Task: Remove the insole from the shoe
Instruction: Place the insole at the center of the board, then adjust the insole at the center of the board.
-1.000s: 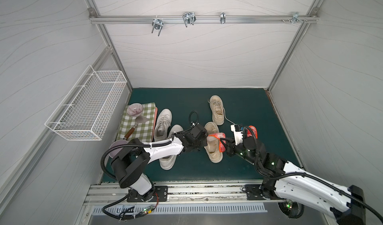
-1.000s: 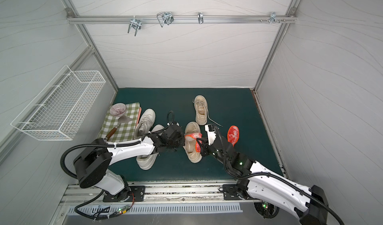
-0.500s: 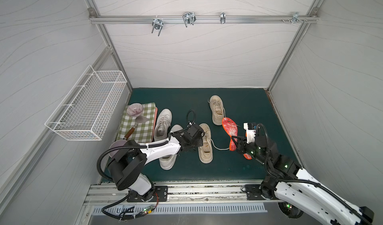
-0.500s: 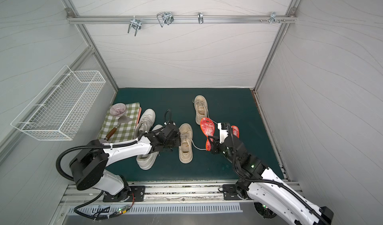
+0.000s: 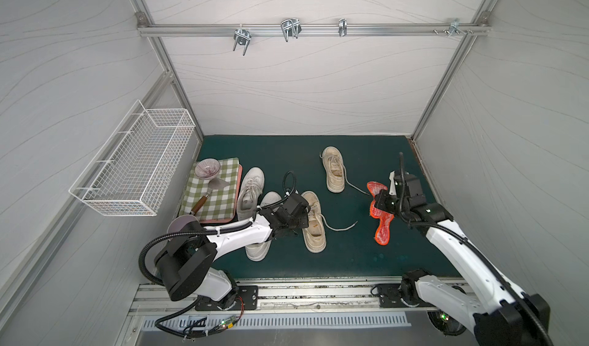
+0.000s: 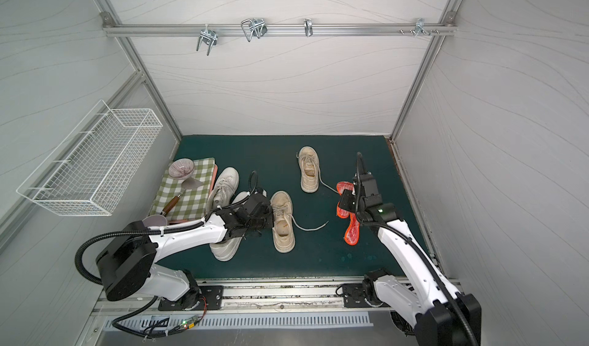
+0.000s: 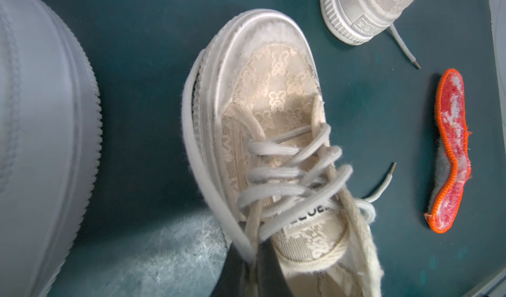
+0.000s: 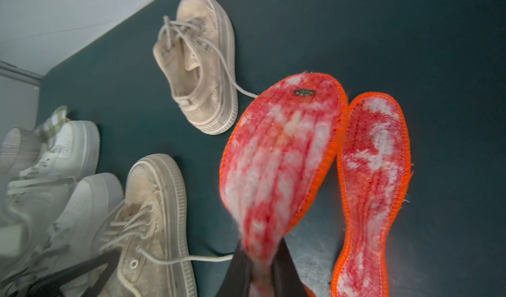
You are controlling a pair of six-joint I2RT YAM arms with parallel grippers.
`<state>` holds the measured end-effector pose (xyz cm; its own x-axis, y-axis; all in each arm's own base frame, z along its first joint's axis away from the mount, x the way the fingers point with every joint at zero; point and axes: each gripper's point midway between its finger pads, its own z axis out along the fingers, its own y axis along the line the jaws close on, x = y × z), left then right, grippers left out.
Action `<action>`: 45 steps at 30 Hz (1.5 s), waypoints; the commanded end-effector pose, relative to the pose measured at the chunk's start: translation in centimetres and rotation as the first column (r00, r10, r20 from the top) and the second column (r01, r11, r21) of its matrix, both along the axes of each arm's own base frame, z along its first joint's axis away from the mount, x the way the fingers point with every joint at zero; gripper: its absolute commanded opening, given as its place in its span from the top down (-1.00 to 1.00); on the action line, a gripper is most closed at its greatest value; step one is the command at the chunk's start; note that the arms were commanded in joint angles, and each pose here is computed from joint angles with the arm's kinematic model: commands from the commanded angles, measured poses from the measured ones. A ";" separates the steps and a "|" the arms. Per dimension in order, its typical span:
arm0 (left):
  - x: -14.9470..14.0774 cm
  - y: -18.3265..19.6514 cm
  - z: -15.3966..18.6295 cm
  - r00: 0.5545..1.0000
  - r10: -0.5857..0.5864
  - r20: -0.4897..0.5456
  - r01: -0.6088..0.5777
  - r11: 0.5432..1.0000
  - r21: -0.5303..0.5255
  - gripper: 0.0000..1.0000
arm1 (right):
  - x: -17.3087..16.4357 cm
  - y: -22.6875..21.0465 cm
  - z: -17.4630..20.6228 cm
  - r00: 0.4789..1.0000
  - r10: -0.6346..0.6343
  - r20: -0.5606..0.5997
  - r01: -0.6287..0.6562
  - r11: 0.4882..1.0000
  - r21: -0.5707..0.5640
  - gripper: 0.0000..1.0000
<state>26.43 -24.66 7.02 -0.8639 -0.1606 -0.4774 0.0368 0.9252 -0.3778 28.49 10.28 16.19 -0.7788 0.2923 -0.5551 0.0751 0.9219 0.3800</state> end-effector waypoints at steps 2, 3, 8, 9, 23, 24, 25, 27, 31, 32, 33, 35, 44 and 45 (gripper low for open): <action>0.4 0.3 0.7 0.999 0.012 0.036 -0.012 1.000 -0.003 1.00 | 0.7 0.7 -1.9 0.994 0.028 -0.102 -0.027 1.000 0.012 1.00; 0.4 0.4 0.6 0.999 0.012 0.035 -0.012 1.000 -0.003 1.00 | 0.9 0.8 -2.4 0.992 0.025 -0.121 -0.023 1.000 0.013 1.00; 0.4 0.4 0.8 0.999 0.015 0.041 -0.014 1.000 -0.007 1.00 | 0.8 0.9 -5.9 0.973 0.005 -0.233 -0.007 1.000 -0.009 1.00; 0.3 0.5 0.7 0.999 0.014 0.039 -0.014 1.000 -0.005 1.00 | 0.5 0.9 -6.5 0.967 0.001 -0.255 -0.005 1.000 -0.017 1.00; 0.3 0.8 0.7 0.999 0.025 0.048 -0.024 1.000 -0.004 1.00 | -2.2 -1.0 -8.5 0.940 -0.089 -0.329 0.031 0.984 -0.176 -0.24; 0.4 0.8 0.7 0.998 0.026 0.049 -0.026 1.000 -0.004 1.00 | -2.1 -1.2 -8.0 0.946 -0.093 -0.309 0.035 0.982 -0.186 -0.25; 0.4 0.8 0.7 0.998 0.027 0.050 -0.026 1.000 -0.003 1.00 | -2.1 -1.2 -7.5 0.953 -0.091 -0.290 0.034 0.980 -0.195 -0.25; 0.4 0.8 0.7 0.998 0.027 0.051 -0.027 1.000 -0.004 1.00 | -1.9 -0.5 -6.8 0.963 -0.063 -0.263 0.012 0.982 -0.191 -0.23; 0.5 0.7 0.7 0.998 0.027 0.049 -0.027 1.000 -0.005 1.00 | -1.5 2.0 -7.4 0.960 0.025 -0.280 -0.060 0.991 -0.116 -0.13; 0.5 0.7 0.8 0.998 0.028 0.049 -0.028 1.000 -0.007 1.00 | -1.4 2.5 -7.9 0.954 0.043 -0.297 -0.075 0.992 -0.098 -0.10; 0.5 0.7 0.8 0.998 0.028 0.050 -0.027 1.000 -0.007 1.00 | -1.4 2.7 -8.4 0.948 0.049 -0.315 -0.080 0.993 -0.089 -0.08; 0.4 0.7 0.8 0.998 0.026 0.049 -0.026 1.000 -0.005 1.00 | -1.3 3.1 -9.7 0.936 0.052 -0.348 -0.075 0.996 -0.054 -0.07; 0.4 0.8 0.8 0.998 0.031 0.050 -0.031 1.000 -0.006 1.00 | -2.5 1.6 -13.9 0.880 -0.007 -0.474 -0.012 0.999 -0.036 0.07; 0.5 0.8 0.9 0.998 0.031 0.052 -0.031 0.999 -0.006 1.00 | -2.7 1.0 -14.1 0.877 -0.030 -0.480 0.002 0.998 -0.058 0.08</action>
<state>26.33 -24.28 7.00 -0.8550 -0.1687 -0.4904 0.0364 0.9238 -0.3812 26.55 12.20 2.94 -0.9532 0.2563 -0.1602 0.2062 0.9389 0.2755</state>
